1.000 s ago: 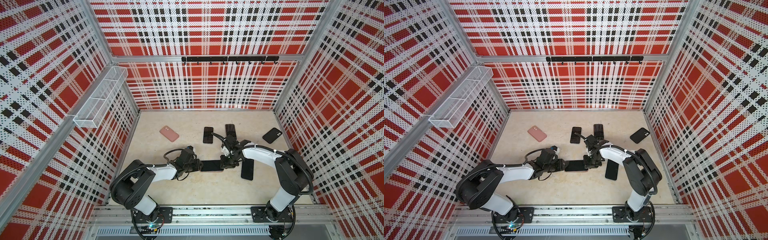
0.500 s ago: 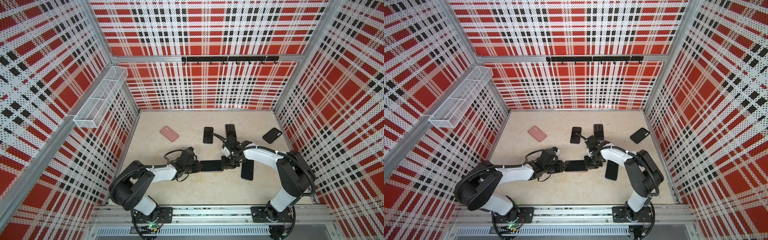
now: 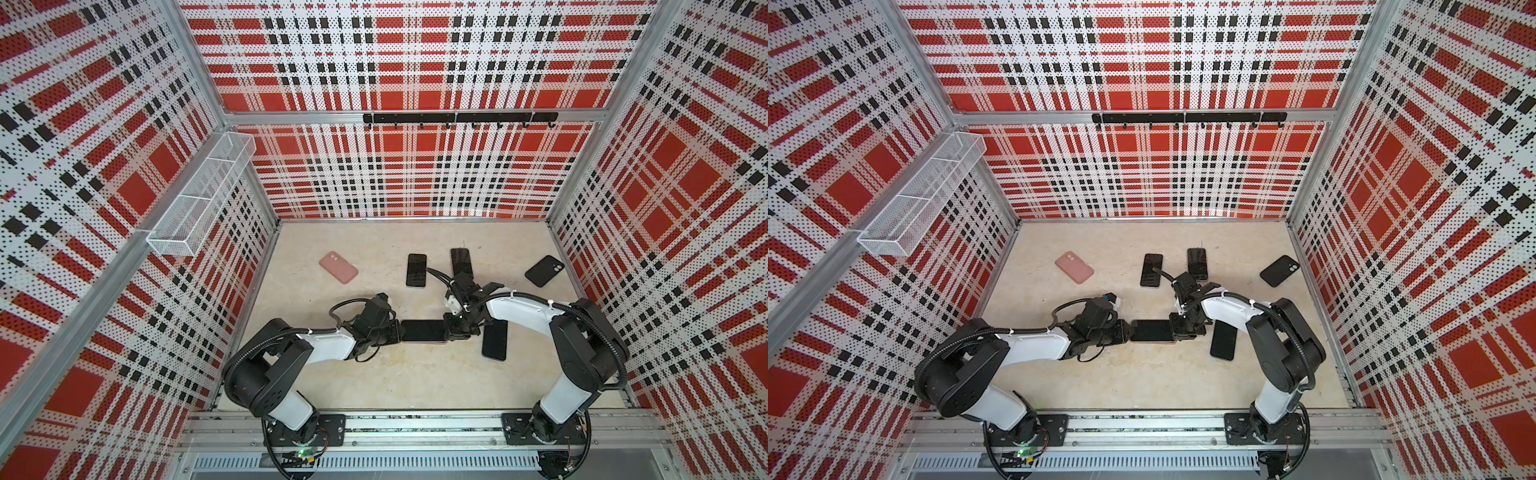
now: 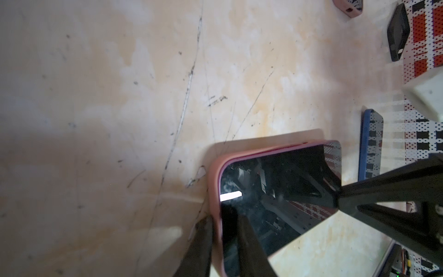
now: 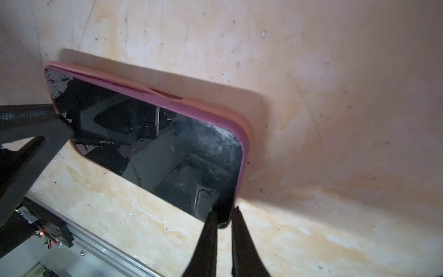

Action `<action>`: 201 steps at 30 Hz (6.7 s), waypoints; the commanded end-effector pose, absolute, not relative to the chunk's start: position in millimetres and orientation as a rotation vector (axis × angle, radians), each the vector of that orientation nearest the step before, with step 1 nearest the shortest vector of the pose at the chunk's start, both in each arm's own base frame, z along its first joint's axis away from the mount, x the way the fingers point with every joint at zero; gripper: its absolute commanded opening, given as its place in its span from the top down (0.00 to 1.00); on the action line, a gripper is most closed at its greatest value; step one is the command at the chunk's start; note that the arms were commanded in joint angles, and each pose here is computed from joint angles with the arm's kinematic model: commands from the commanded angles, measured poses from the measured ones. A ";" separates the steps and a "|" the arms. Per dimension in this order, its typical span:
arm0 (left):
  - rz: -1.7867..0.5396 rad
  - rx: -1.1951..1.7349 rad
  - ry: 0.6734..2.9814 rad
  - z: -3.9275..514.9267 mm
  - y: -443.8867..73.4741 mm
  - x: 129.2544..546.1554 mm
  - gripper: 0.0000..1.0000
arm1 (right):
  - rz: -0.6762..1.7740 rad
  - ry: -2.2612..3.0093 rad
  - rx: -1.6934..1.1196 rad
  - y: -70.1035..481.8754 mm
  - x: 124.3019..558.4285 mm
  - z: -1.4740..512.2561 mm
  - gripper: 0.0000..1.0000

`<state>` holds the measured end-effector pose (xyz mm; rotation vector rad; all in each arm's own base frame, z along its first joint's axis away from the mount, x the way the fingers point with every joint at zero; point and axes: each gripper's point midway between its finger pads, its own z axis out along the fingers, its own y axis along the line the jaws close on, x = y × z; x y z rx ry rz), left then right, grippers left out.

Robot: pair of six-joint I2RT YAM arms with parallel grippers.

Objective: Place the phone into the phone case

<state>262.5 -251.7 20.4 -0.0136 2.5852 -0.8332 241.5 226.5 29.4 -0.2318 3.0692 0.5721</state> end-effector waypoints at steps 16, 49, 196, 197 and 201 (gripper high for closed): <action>-0.831 0.047 2.785 -22.3 -262.0 216.9 0.78 | 0.243 3.314 -0.169 196.0 179.6 -75.4 0.90; -0.800 0.041 2.644 33.4 -253.2 259.9 0.71 | 0.157 2.997 -0.134 191.7 262.8 60.4 0.69; -0.611 -0.150 2.420 121.2 -147.8 323.1 0.29 | 0.263 2.288 -1.935 277.6 256.7 53.0 0.00; -0.610 -0.151 2.418 121.5 -147.3 323.2 0.29 | 0.264 2.288 -1.941 276.8 255.5 50.7 0.00; -0.611 -0.151 2.419 121.0 -147.2 323.0 0.29 | 0.266 2.313 -1.971 273.1 250.8 36.0 0.00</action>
